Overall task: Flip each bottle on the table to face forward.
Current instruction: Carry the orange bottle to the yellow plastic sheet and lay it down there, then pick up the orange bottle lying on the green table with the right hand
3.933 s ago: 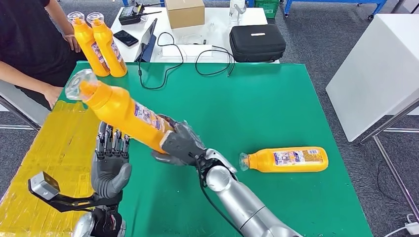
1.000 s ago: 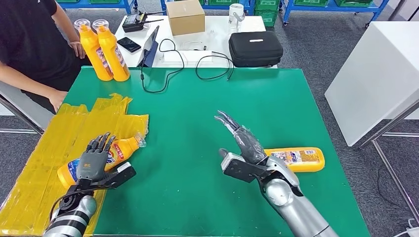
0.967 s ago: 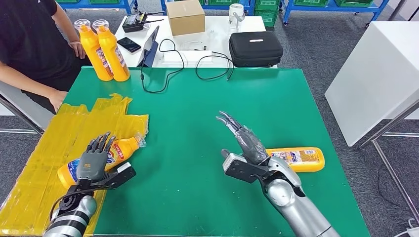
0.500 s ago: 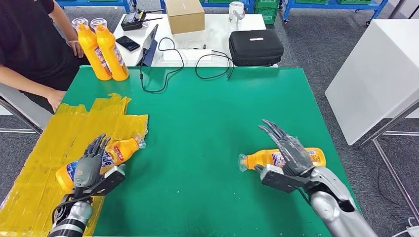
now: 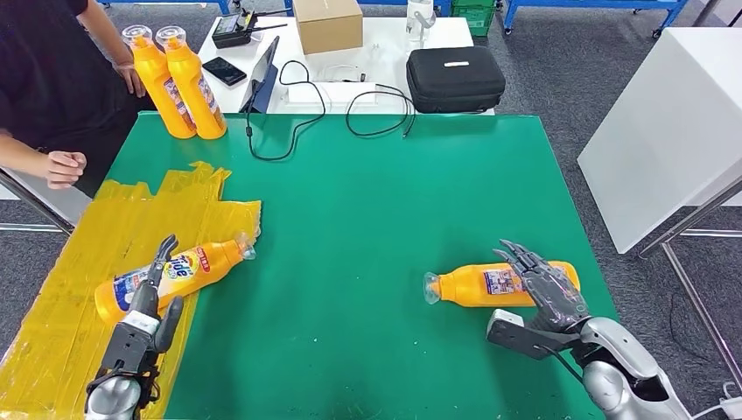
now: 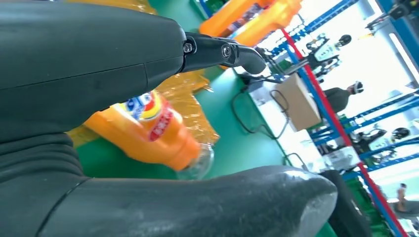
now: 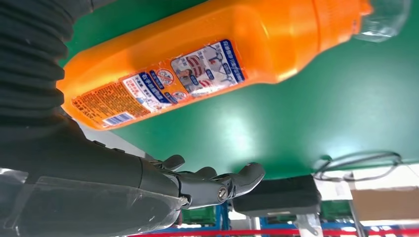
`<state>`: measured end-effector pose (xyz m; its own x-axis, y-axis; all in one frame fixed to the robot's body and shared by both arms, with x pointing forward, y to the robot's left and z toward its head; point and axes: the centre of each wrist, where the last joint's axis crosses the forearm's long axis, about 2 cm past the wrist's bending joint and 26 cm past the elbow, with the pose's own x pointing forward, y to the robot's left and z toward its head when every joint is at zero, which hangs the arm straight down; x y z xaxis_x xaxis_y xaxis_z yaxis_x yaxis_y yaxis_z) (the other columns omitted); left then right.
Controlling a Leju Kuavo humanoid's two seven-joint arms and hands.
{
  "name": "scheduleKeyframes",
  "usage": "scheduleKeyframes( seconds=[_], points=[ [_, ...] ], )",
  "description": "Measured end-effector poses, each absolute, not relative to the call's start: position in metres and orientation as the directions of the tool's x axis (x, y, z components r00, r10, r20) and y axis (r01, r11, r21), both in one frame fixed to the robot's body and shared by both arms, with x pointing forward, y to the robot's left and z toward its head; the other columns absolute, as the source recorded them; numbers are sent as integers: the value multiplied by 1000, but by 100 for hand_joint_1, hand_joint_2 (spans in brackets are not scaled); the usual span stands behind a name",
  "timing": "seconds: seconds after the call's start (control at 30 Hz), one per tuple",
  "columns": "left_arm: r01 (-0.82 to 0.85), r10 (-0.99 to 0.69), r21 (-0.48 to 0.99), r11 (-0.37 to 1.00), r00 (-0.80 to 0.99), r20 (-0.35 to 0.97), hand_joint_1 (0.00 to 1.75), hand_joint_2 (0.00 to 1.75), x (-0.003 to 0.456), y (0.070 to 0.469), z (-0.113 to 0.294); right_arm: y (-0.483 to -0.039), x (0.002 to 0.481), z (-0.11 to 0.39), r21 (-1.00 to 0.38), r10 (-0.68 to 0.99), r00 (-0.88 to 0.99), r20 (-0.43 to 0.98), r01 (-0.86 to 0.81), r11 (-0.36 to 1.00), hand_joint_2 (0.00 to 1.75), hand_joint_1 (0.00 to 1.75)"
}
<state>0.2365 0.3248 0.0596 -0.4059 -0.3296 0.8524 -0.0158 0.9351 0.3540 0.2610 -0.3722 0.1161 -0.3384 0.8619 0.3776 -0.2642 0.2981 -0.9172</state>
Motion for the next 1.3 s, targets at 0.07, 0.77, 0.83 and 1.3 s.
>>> scheduleKeyframes(
  seconds=[0.07,0.77,0.83,1.3],
  points=[
    [-8,-323,353,936,-423,847,0,0,238,319,63,-370,266,112,-919,869,-328,369,-267,290,175,0],
    [14,-257,305,952,-503,825,0,0,236,302,82,-351,288,78,-895,892,-255,374,-350,276,175,0],
    [14,-255,303,953,-504,825,0,0,236,301,83,-351,290,78,-895,892,-253,374,-352,275,175,0],
    [21,-230,275,961,-493,839,0,0,227,304,79,-410,283,102,-911,940,-200,277,-365,191,175,0]
  ],
)
